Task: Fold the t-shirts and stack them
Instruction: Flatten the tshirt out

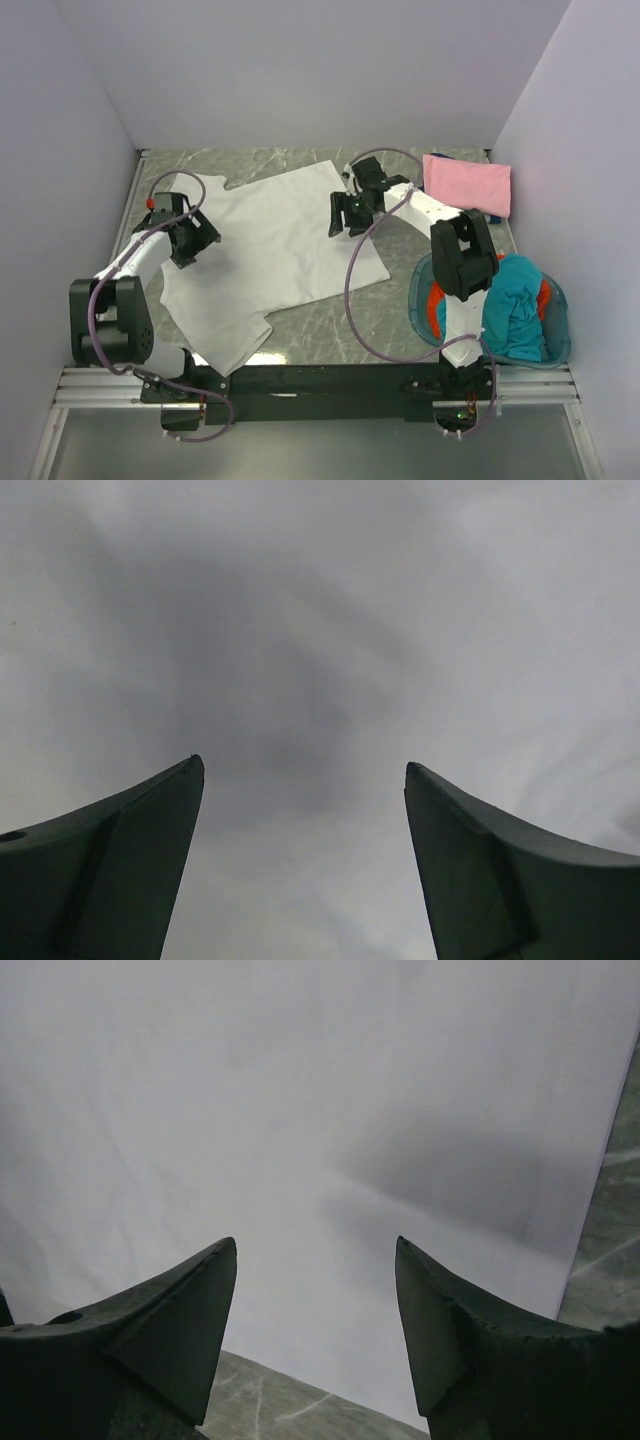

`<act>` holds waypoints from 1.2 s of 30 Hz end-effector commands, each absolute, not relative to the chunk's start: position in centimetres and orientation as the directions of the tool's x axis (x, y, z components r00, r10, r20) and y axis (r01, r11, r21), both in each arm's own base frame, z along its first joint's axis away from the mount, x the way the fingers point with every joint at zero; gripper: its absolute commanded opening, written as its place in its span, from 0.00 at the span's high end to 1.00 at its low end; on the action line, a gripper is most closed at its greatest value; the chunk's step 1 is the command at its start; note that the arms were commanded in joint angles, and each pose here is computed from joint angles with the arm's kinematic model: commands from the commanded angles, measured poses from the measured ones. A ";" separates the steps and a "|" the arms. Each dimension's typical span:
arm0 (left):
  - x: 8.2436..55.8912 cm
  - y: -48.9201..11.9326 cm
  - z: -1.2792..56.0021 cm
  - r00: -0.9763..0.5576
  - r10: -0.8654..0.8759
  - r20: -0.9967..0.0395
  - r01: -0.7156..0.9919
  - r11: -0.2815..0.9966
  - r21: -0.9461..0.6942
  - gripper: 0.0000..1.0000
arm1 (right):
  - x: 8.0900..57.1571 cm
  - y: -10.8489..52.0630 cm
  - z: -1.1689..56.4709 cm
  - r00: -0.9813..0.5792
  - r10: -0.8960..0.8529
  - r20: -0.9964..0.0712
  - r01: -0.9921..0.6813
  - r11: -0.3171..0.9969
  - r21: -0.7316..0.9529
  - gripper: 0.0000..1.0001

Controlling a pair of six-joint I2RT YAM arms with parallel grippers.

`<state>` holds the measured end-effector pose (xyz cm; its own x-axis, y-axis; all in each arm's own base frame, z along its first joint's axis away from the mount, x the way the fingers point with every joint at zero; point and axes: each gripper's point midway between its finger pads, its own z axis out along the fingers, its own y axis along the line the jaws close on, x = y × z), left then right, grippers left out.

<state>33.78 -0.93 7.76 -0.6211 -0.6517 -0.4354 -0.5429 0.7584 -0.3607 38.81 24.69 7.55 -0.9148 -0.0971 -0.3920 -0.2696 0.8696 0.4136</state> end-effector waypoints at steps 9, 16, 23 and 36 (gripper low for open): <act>36.5 -0.1 3.0 -0.676 -0.609 -0.414 -0.534 0.793 -0.294 0.14 | 39.2 23.5 4.1 -0.937 -0.114 -0.330 -0.232 0.910 0.343 0.30; 37.7 0.1 0.7 -0.718 -0.584 -0.379 -0.525 0.812 -0.255 0.15 | 39.4 22.6 3.0 -0.946 -0.108 -0.307 -0.204 0.933 0.298 0.30; 41.1 -0.3 0.1 -0.749 -0.547 -0.374 -0.475 0.837 -0.273 0.17 | 40.3 20.6 2.1 -0.956 -0.067 -0.285 -0.137 0.963 0.232 0.30; 47.1 -1.4 -0.9 -0.799 -0.465 -0.380 -0.386 0.882 -0.269 0.18 | 42.8 19.1 1.9 -0.965 -0.018 -0.261 -0.078 0.972 0.224 0.30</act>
<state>48.90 -0.51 3.39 -0.7109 -0.5081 -0.4863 -0.3931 0.8604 -0.3243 42.46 20.42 2.65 -0.9589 -0.0267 -0.2825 -0.1052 0.9581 0.2666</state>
